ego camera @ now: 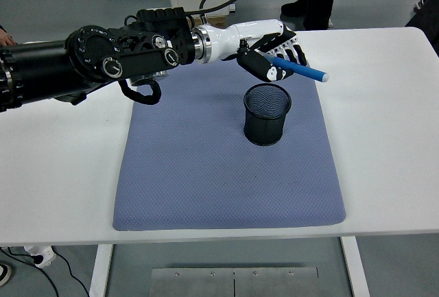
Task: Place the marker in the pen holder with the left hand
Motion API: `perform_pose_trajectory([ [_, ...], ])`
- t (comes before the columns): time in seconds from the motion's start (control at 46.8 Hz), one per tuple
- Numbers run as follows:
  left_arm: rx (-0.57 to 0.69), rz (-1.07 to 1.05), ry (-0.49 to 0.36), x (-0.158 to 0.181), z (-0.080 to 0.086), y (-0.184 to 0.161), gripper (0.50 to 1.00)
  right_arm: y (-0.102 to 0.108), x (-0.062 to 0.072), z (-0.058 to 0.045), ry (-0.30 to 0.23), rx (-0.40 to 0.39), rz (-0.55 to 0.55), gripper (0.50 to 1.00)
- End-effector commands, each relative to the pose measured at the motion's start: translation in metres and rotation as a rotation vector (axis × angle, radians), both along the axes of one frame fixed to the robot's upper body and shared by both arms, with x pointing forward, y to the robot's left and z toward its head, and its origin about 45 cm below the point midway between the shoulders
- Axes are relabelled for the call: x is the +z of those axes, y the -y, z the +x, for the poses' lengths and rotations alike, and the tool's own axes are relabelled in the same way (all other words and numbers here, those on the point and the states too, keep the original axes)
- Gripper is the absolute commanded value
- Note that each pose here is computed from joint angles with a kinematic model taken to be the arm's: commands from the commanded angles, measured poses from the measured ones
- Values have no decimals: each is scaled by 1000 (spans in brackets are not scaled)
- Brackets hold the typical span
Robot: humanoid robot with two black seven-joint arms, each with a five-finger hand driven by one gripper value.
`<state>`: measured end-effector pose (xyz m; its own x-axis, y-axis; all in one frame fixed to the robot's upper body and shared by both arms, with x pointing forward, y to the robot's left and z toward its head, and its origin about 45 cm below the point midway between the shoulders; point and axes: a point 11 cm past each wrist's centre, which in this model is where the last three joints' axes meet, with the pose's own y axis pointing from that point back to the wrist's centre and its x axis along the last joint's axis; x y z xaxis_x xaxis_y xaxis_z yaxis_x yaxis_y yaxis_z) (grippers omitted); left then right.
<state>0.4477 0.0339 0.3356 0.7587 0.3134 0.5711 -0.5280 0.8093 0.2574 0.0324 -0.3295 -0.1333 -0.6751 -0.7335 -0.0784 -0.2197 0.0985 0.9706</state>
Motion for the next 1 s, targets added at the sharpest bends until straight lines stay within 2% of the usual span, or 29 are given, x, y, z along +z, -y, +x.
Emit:
perform_pose_trajectory([
  [0.0, 5, -20, -14, -1, -1, 2, 500, 0, 0, 0, 0, 0, 0, 1000],
  [0.192, 43, -120, -115, -10, -5, 10, 500, 0, 0, 0, 0, 0, 0, 1000],
  [0.342, 60, -167, -160, -16, -7, 12, 500, 0, 0, 0, 0, 0, 0, 1000],
  [0.598, 108, -252, -289, -44, -16, 14, 500, 0, 0, 0, 0, 0, 0, 1000],
  [0.983, 160, -328, -399, -70, -24, 11, 500, 0, 0, 0, 0, 0, 0, 1000],
])
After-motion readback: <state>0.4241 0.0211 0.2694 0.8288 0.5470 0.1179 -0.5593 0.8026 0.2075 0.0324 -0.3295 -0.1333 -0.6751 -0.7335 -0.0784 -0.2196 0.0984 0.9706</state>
